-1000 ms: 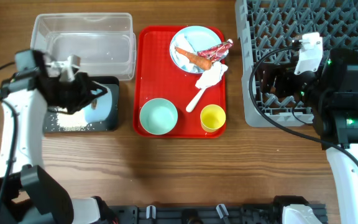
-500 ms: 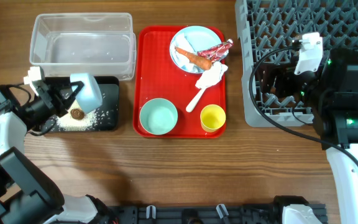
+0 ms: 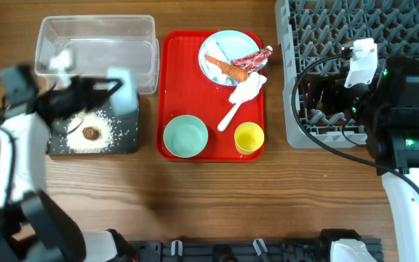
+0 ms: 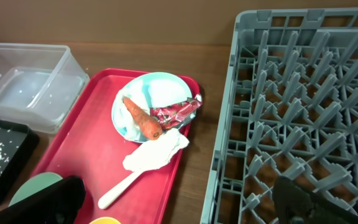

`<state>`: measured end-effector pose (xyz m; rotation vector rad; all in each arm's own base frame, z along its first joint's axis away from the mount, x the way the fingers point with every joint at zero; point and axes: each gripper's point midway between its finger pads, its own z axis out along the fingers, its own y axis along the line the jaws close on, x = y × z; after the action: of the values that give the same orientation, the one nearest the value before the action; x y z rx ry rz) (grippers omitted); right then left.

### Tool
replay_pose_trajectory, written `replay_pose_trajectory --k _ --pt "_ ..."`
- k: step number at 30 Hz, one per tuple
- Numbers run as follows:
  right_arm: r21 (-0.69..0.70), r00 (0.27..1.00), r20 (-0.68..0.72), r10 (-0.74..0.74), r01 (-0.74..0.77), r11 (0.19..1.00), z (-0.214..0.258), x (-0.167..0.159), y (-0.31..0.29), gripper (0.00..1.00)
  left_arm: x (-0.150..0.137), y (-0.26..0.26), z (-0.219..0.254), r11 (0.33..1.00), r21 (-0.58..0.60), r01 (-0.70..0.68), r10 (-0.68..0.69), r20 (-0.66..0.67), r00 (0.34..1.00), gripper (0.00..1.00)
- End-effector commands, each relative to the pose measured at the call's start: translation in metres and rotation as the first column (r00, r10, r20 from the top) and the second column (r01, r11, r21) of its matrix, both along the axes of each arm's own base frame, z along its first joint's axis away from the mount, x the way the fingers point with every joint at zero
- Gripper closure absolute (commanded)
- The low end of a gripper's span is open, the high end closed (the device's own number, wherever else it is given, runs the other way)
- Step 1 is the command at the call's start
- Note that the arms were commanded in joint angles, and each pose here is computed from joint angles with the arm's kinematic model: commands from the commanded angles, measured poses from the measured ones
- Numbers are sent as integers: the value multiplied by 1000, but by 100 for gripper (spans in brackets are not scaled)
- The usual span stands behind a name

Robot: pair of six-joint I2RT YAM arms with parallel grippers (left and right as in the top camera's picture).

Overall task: Sort waste into correct bins and load items into the dishwasher rack
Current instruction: 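Tip the blue bowl over the black tray to dump the scrap, then set the empty blue bowl back on the red tray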

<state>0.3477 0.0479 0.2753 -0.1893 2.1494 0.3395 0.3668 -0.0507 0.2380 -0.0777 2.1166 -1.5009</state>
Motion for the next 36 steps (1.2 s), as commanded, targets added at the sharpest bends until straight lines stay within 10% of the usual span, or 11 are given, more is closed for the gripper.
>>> replay_pose_trajectory --k 1,8,18,30,36 --pt "-2 1000 24 1 -1 1000 10 2 1 1 27 -47 20 919 377 -111 72 116 991 96" --pt "-2 1000 20 1 -1 1000 9 2 1 0 49 -125 -51 524 816 -243 63 248 967 96" --pt "-1 1000 19 1 -1 1000 9 2 1 0 53 -151 -181 364 930 -51 -14 61 998 96" --pt "-1 1000 17 1 -1 1000 9 1 1 0 73 -167 -151 426 898 -107 -18 127 992 18" --pt "-1 1000 16 1 -1 1000 9 1 1 1 101 -192 -9 576 806 -139 -9 176 984 14"
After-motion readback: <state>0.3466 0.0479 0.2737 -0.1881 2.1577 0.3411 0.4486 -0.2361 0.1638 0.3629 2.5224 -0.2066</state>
